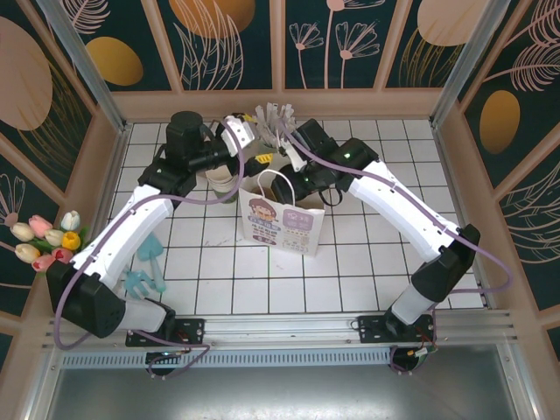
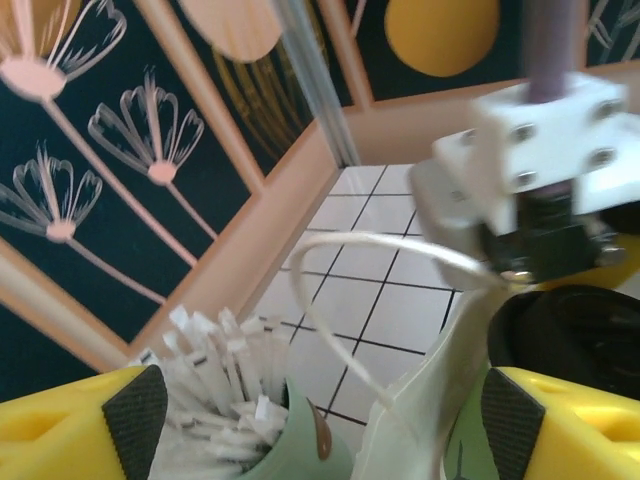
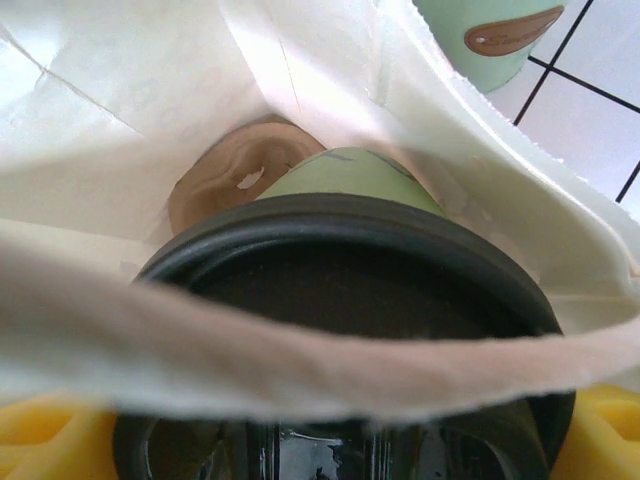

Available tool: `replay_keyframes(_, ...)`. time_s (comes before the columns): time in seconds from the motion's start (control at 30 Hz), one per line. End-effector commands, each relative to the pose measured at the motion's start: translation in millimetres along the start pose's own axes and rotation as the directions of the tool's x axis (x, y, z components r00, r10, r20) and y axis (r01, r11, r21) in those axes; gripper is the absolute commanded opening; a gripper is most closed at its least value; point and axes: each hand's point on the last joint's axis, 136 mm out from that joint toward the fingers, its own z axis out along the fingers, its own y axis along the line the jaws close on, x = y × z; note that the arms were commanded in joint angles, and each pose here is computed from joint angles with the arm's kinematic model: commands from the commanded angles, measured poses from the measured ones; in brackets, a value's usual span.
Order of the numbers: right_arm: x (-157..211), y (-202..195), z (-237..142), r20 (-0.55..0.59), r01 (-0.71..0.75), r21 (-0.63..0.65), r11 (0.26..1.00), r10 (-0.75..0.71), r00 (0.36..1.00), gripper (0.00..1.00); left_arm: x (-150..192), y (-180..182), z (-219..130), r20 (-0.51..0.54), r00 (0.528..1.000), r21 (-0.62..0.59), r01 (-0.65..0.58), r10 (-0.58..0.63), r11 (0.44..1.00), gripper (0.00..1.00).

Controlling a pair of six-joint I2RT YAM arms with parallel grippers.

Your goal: Pack the takeout coffee

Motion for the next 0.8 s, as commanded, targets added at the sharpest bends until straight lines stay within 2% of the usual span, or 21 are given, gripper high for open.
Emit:
replay_keyframes(0.0,-2,7,-9,0.032,0.024,-0.037,0.999,-0.023,0.999,0.62,-7,-9,12,0.063,0.992,0.107,-0.114,0.108,0.988,0.87)
replay_keyframes(0.1,-4,8,-9,0.037,0.026,-0.045,0.999,-0.024,0.999,0.62,-9,2,30,0.066,0.992,0.130,-0.114,0.106,0.985,0.87)
replay_keyframes(0.2,-6,8,-10,0.042,0.023,-0.040,0.999,-0.021,0.999,0.62,-15,-4,39,0.110,0.989,0.217,-0.124,0.102,0.968,0.79)
replay_keyframes(0.23,-6,8,-10,0.044,0.022,-0.040,0.999,-0.020,0.999,0.62,-17,-8,39,0.129,0.987,0.242,-0.126,0.096,0.962,0.73)
replay_keyframes(0.27,-7,8,-11,0.047,0.020,-0.040,0.999,-0.018,0.999,0.62,-19,-10,40,0.150,0.985,0.252,-0.122,0.086,0.960,0.62)
replay_keyframes(0.33,-7,6,-12,0.051,0.014,-0.033,0.999,-0.012,0.999,0.62,-20,-8,41,0.174,0.982,0.229,-0.115,0.076,0.967,0.31)
replay_keyframes(0.37,-8,6,-13,0.057,0.012,-0.031,0.999,-0.010,0.998,0.62,-17,-6,41,0.166,0.983,0.209,-0.110,0.075,0.972,0.19)
replay_keyframes(0.4,-8,6,-15,0.063,0.011,-0.030,0.999,-0.009,0.998,0.62,-11,-2,43,0.143,0.988,0.184,-0.091,0.065,0.979,0.12)
replay_keyframes(0.5,-9,3,-19,0.084,0.008,-0.017,1.000,-0.007,0.996,0.62,6,8,45,0.072,0.997,0.112,-0.017,0.009,0.994,0.00)
replay_keyframes(0.77,-9,-1,-18,0.104,0.021,0.004,1.000,-0.022,0.994,0.62,47,19,52,-0.088,0.982,0.012,0.166,-0.164,0.986,0.00)
